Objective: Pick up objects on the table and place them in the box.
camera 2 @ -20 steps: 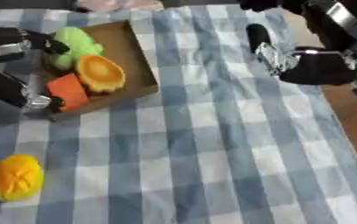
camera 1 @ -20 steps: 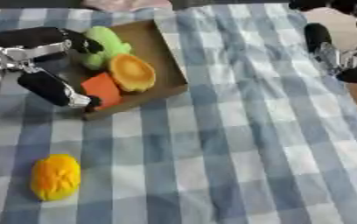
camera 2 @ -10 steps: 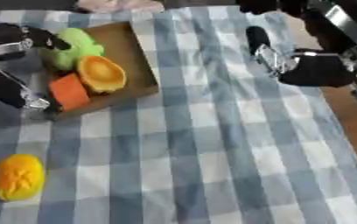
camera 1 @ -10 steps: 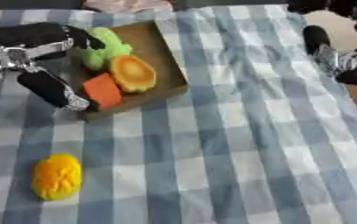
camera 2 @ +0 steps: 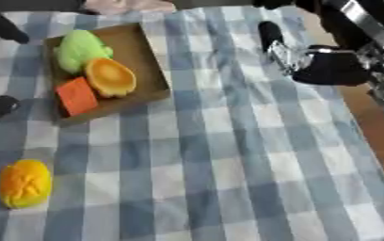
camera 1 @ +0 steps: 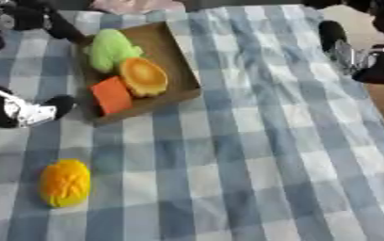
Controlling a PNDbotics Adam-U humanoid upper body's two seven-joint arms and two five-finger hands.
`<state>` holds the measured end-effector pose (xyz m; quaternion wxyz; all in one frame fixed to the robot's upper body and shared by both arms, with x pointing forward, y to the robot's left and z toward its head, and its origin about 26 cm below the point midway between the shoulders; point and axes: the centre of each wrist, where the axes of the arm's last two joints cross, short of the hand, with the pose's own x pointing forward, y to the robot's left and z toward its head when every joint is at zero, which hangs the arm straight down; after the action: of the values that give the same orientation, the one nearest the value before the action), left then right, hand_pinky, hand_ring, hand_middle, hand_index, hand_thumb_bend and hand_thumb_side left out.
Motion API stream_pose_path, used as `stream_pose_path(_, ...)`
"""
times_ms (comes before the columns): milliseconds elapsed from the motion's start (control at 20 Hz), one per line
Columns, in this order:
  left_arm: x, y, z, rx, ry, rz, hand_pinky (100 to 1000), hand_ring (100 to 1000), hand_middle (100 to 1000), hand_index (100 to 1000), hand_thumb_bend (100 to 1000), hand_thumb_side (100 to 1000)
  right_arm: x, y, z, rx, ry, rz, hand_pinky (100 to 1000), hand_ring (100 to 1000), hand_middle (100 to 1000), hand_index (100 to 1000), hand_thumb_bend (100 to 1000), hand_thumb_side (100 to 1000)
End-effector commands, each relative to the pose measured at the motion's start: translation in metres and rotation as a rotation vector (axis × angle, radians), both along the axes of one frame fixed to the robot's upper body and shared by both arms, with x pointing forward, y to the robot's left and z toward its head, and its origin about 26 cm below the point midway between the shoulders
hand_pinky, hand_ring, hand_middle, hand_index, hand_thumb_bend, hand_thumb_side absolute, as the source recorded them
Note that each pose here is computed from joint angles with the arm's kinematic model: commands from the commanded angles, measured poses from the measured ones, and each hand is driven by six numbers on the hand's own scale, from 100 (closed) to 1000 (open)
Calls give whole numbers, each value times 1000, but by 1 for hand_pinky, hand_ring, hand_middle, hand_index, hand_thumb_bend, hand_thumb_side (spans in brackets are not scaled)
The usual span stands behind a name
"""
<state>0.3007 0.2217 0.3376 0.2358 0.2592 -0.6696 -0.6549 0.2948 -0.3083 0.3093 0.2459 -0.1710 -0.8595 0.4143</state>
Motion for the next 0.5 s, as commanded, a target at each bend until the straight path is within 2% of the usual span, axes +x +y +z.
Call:
stream_pose_path(50,-6,18,-5,39,-9,-22,909,809,758,866,350,360,-6,-3,12,-23,-36,-5,812,794,761,871,100,299)
stream_pose_path(350,-6,40,-36,107,33,-38,915,824,784,900,418,414,-5,-3,10,-13,-35,-4,812,794,761,870,100,300)
stream_pose_path(500,-6,44,-46,155,44,-36,916,830,791,901,419,424,-5,-3,10,-8,-36,-5,812,793,760,870,100,302)
